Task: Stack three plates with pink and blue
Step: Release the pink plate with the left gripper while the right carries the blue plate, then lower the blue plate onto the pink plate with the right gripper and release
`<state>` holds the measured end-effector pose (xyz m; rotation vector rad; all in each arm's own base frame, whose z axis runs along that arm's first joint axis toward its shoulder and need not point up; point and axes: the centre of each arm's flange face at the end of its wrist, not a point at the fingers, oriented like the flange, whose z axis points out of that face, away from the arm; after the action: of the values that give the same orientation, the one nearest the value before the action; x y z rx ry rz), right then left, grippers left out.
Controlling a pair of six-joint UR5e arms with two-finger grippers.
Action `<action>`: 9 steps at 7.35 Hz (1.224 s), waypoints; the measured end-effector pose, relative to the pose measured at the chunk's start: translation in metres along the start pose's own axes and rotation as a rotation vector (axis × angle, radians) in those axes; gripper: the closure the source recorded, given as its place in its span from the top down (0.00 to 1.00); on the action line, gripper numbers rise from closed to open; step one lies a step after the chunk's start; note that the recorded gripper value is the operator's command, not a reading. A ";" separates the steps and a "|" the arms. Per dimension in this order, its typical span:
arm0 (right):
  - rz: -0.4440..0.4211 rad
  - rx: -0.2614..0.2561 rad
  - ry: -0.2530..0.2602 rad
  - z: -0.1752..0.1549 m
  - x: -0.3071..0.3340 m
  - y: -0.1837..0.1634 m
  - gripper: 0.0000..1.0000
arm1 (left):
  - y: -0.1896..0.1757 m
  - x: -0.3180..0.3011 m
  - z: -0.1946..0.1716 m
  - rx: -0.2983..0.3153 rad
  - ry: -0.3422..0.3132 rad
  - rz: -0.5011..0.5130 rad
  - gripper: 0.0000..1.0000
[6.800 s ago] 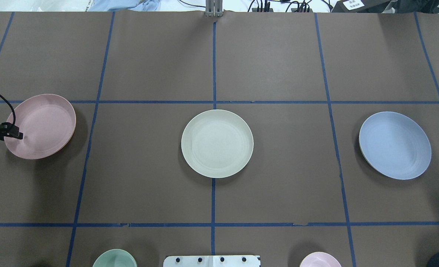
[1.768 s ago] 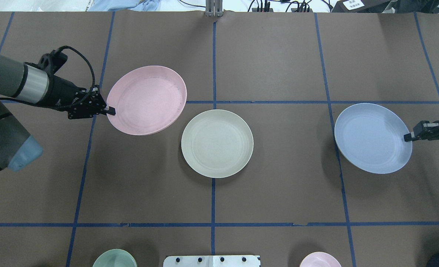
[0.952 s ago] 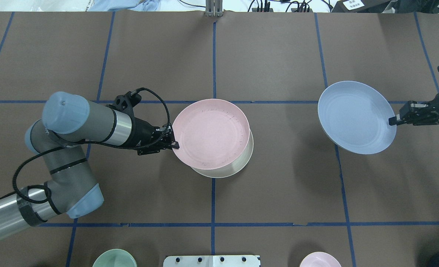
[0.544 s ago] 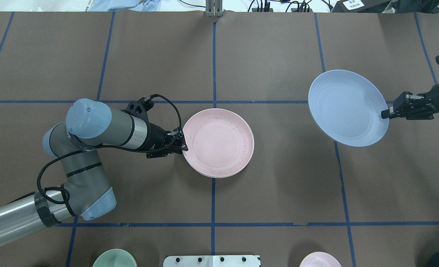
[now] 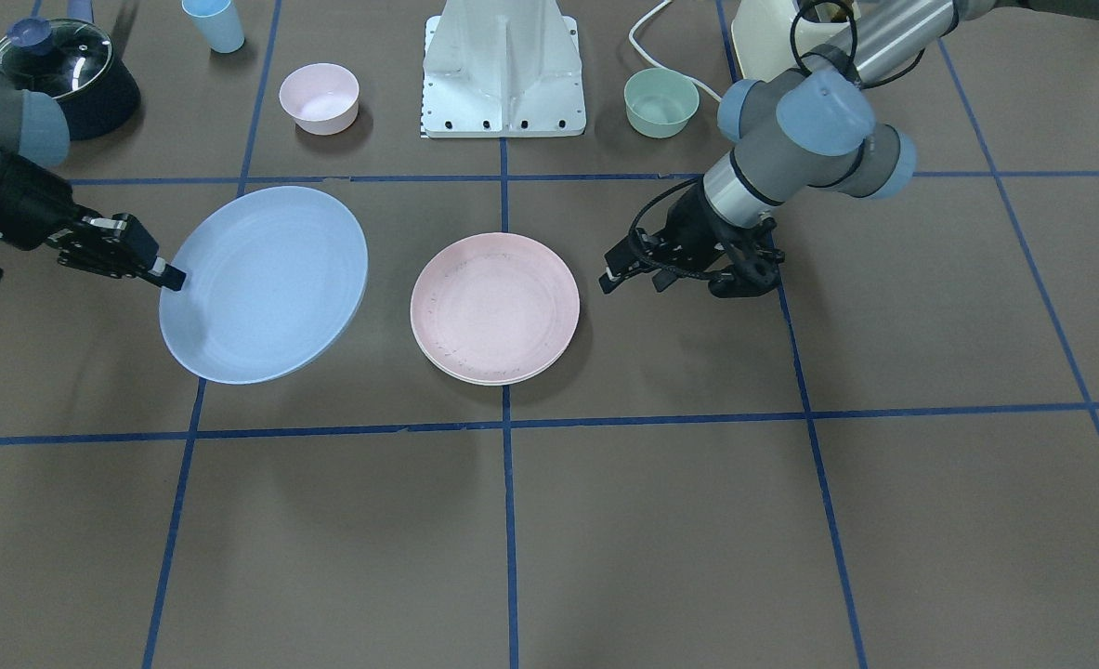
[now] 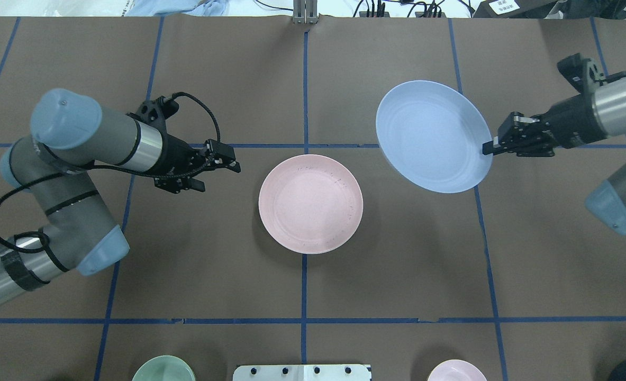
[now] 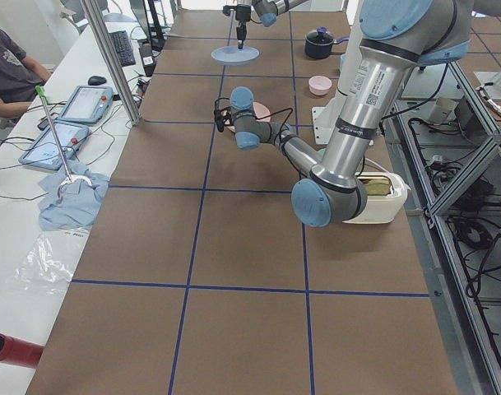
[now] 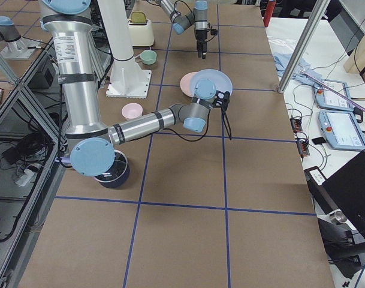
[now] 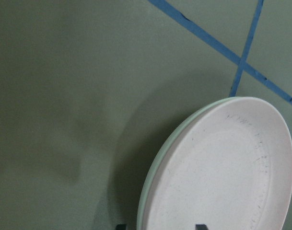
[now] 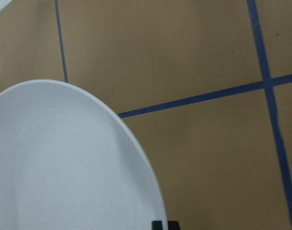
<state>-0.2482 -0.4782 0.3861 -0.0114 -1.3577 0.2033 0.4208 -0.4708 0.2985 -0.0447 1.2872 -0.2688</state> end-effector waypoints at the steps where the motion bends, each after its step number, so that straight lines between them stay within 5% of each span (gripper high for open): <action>1: 0.001 0.011 0.013 0.032 -0.032 0.005 0.00 | -0.013 -0.007 -0.023 0.023 -0.042 0.064 1.00; 5: -0.019 0.045 0.114 0.157 -0.143 0.062 0.00 | -0.052 -0.096 -0.115 0.116 -0.202 0.282 1.00; 9: -0.014 0.009 0.183 0.200 -0.138 0.089 0.00 | -0.070 -0.138 -0.145 0.143 -0.261 0.373 1.00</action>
<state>-0.4818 -0.4335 0.2836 -0.0122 -1.1738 0.1920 0.2359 -0.4914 0.4001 0.2727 0.9913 -0.0309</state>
